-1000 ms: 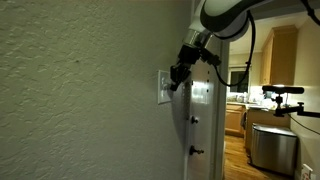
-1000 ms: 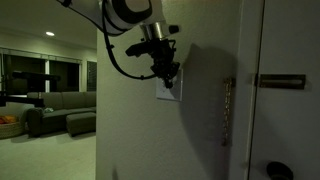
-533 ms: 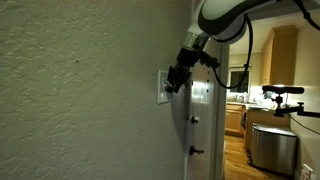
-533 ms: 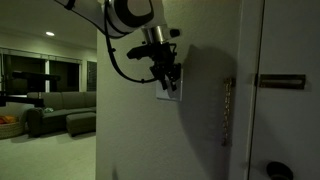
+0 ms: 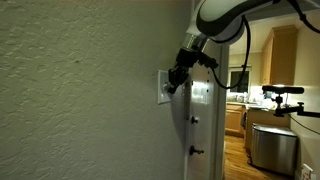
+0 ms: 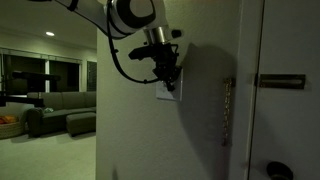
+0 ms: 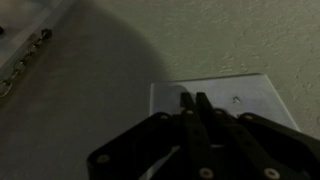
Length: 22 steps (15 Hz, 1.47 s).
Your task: Turn on the right light switch
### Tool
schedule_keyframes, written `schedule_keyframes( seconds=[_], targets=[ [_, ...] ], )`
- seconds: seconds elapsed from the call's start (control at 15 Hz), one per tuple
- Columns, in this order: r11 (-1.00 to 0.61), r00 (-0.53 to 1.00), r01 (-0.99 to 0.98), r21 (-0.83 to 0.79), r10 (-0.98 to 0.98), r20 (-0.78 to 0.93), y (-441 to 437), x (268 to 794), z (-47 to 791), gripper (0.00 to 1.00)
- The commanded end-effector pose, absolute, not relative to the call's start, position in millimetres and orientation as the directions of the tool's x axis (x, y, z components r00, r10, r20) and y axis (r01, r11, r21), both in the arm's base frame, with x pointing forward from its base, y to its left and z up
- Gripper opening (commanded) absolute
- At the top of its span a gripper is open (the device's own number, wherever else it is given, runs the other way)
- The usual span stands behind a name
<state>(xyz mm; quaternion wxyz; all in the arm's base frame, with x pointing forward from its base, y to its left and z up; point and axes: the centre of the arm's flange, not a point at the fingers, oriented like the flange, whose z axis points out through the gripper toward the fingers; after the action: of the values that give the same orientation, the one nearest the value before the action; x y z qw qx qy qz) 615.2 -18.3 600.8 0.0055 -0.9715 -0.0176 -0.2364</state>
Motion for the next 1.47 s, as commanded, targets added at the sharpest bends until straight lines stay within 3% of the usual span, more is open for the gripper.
schedule_keyframes(
  seconds=[0.0,0.73,1.33,1.4],
  targets=[
    [-0.998,0.877,0.058,0.004,0.052,0.478,-24.4,616.0,608.9,0.07],
    [-0.994,0.873,0.102,0.037,0.108,0.476,-20.6,579.8,624.6,0.07],
    [-0.994,0.867,0.101,0.047,0.111,0.486,-21.4,580.3,630.7,0.07],
    [-0.994,0.873,0.097,0.044,0.106,0.476,-21.7,579.9,627.1,0.21]
  ],
)
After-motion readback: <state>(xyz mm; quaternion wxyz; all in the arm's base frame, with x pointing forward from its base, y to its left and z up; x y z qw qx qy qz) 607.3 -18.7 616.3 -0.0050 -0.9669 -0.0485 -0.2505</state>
